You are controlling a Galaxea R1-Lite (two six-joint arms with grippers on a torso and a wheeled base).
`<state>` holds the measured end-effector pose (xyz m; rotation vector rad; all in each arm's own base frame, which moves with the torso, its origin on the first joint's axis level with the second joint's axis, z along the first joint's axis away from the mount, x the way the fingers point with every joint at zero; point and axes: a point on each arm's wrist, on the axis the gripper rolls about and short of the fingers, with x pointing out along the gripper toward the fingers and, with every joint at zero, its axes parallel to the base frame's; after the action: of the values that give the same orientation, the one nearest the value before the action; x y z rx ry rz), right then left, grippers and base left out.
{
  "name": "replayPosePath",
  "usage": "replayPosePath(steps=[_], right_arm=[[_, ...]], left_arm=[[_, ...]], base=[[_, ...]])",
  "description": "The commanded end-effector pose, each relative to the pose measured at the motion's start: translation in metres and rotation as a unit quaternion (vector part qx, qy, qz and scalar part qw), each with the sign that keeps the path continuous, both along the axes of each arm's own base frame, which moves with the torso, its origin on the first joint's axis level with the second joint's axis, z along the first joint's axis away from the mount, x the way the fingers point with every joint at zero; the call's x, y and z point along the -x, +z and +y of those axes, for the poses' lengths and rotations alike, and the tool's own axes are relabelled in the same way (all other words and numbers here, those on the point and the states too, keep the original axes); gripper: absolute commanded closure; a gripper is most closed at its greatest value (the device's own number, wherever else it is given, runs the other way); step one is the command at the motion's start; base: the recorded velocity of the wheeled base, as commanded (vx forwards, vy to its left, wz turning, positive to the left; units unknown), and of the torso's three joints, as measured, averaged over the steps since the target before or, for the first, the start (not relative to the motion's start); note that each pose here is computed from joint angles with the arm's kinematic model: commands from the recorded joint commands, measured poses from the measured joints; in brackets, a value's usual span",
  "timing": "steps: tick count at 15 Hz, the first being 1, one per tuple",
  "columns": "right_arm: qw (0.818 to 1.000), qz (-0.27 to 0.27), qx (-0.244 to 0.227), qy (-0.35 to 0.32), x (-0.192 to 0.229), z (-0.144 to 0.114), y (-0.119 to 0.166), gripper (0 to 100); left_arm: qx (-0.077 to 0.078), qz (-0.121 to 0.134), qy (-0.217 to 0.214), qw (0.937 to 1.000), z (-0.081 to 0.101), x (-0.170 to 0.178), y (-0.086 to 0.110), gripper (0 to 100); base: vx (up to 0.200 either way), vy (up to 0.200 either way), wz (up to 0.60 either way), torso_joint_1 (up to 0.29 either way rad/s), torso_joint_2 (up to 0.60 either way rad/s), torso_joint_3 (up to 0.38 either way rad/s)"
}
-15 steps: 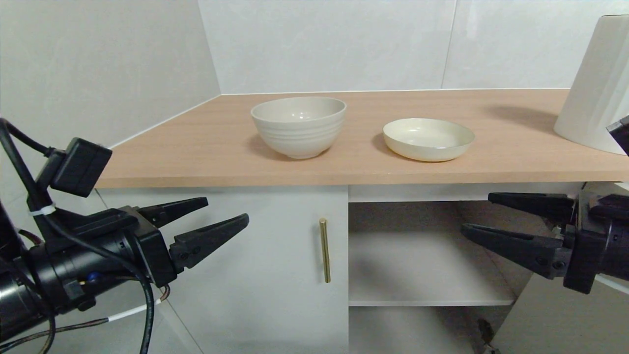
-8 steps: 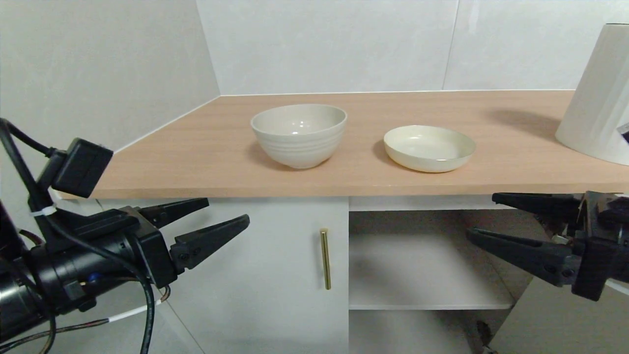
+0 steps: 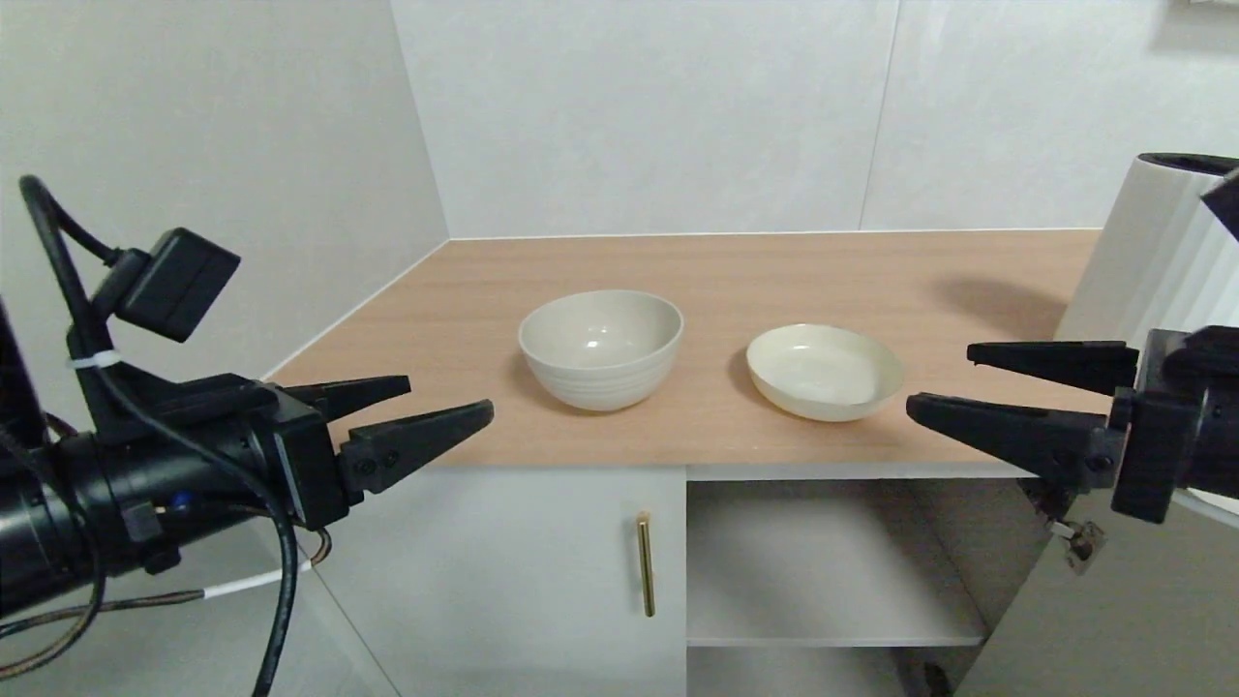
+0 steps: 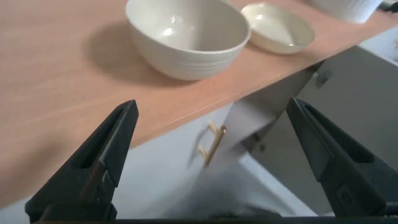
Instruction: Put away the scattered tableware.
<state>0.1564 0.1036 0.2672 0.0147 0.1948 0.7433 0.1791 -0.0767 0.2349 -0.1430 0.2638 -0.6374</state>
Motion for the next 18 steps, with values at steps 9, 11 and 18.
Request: replayPosePath(steps=[9, 11, 18], right_arm=[[0.968, 0.133, 0.04, -0.211, -0.066, 0.023, 0.014, 0], [0.964, 0.132, 0.042, -0.227, -0.068, 0.024, 0.012, 0], [0.963, 0.131, 0.039, -0.231, -0.065, 0.021, 0.013, 0]], left_arm=[[-0.009, 0.155, 0.194, 0.9686, -0.025, -0.077, 0.051, 0], [0.003, 0.164, 0.197, 0.9667, -0.043, -0.093, 0.044, 0], [-0.032, 0.176, 0.237, 0.955, -0.089, -0.12, 0.013, 0]], base=[[0.0, 0.0, 0.0, 0.009, -0.02, -0.015], [0.0, 0.0, 0.0, 0.0, 0.0, 0.0], [0.0, 0.0, 0.0, 0.0, 0.0, 0.0]])
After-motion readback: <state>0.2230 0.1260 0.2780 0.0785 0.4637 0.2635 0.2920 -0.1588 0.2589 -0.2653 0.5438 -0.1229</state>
